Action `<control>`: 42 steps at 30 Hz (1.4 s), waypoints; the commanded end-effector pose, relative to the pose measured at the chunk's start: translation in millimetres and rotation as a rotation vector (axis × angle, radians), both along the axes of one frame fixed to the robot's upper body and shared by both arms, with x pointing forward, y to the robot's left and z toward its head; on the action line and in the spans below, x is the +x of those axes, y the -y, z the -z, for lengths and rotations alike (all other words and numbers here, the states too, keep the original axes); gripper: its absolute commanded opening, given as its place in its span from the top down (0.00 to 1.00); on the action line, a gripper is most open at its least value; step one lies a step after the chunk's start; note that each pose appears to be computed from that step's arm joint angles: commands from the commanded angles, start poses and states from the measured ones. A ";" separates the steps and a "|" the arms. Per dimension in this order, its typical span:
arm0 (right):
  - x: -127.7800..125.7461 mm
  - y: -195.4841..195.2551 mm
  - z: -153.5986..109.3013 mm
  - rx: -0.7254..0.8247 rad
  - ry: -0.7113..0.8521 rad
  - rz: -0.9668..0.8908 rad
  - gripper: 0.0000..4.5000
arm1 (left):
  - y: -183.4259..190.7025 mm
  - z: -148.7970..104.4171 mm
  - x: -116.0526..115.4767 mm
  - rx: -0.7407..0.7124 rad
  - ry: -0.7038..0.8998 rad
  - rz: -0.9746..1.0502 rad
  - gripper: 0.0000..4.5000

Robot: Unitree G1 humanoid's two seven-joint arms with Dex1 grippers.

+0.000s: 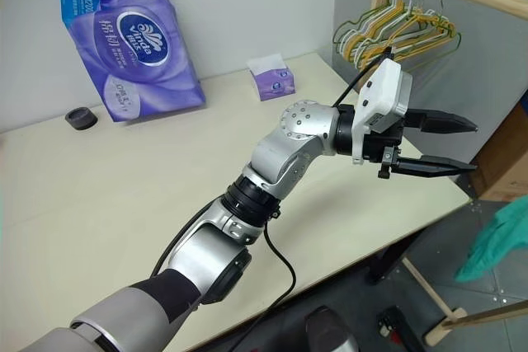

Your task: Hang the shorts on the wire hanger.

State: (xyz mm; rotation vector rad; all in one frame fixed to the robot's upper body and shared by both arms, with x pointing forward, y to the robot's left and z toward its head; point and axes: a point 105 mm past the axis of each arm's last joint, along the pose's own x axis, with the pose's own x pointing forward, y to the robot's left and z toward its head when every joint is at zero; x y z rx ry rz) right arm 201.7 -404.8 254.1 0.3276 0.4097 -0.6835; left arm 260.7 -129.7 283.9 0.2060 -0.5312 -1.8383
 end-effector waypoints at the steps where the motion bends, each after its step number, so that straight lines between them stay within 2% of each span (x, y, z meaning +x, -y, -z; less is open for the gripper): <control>1: -3.0 -3.0 -28.9 -0.049 0.121 0.106 0.01 | 5.5 -12.4 -10.6 -0.037 0.040 0.030 0.42; 5: 3.5 -19.0 -45.9 -0.074 0.223 0.163 0.01 | 3.4 -10.9 -7.6 -0.034 0.040 0.016 0.42; 9: 18.0 -54.3 -69.0 -0.222 0.251 0.022 0.01 | 1.2 -8.5 -4.9 -0.027 0.040 0.003 0.42; 11: 23.6 -62.7 -67.8 -0.198 0.283 0.003 0.01 | 0.8 -8.3 -3.8 -0.027 0.040 -0.004 0.42; 12: 25.7 -67.4 -72.9 -0.250 0.279 -0.029 0.01 | 0.2 -8.0 -2.7 -0.028 0.036 -0.009 0.42; 14: 30.3 -81.1 -94.7 -0.457 0.293 -0.118 0.01 | -2.9 -5.6 1.9 -0.022 0.036 -0.033 0.42; 19: 43.3 -110.3 -107.0 -0.620 0.347 -0.284 0.01 | -11.4 -1.1 17.2 -0.017 0.020 -0.107 0.42; 21: 50.0 -124.8 -104.0 -0.668 0.376 -0.369 0.01 | -19.0 1.9 28.3 -0.018 0.012 -0.169 0.42; 23: 57.4 -139.1 -94.9 -0.668 0.396 -0.464 0.01 | -28.3 5.7 40.7 -0.016 0.007 -0.243 0.42; 26: 74.3 -165.1 -60.0 -0.664 0.417 -0.628 0.01 | -66.0 22.1 77.8 0.000 -0.010 -0.488 0.42; 28: 83.4 -177.4 -47.0 -0.677 0.463 -0.692 0.01 | -95.1 29.0 99.9 -0.003 -0.025 -0.659 0.42; 30: 97.7 -189.3 -29.1 -0.688 0.504 -0.743 0.01 | -143.0 38.8 128.0 -0.045 -0.120 -0.925 0.42; 31: 103.0 -194.4 -22.5 -0.701 0.521 -0.761 0.01 | -162.4 43.4 136.1 -0.063 -0.166 -1.023 0.42; 33: 119.0 -212.4 3.0 -0.713 0.562 -0.835 0.01 | -223.8 61.3 147.1 -0.104 -0.177 -1.316 0.42; 36: 134.6 -240.3 41.3 -0.668 0.600 -0.928 0.01 | -286.5 85.3 138.5 -0.141 -0.147 -1.675 0.42; 39: 142.8 -261.6 63.3 -0.577 0.642 -0.992 0.01 | -311.6 108.5 120.4 -0.170 -0.193 -1.818 0.42; 42: 151.5 -286.4 90.7 -0.518 0.637 -1.076 0.01 | -347.3 151.8 92.6 -0.144 -0.312 -2.006 0.42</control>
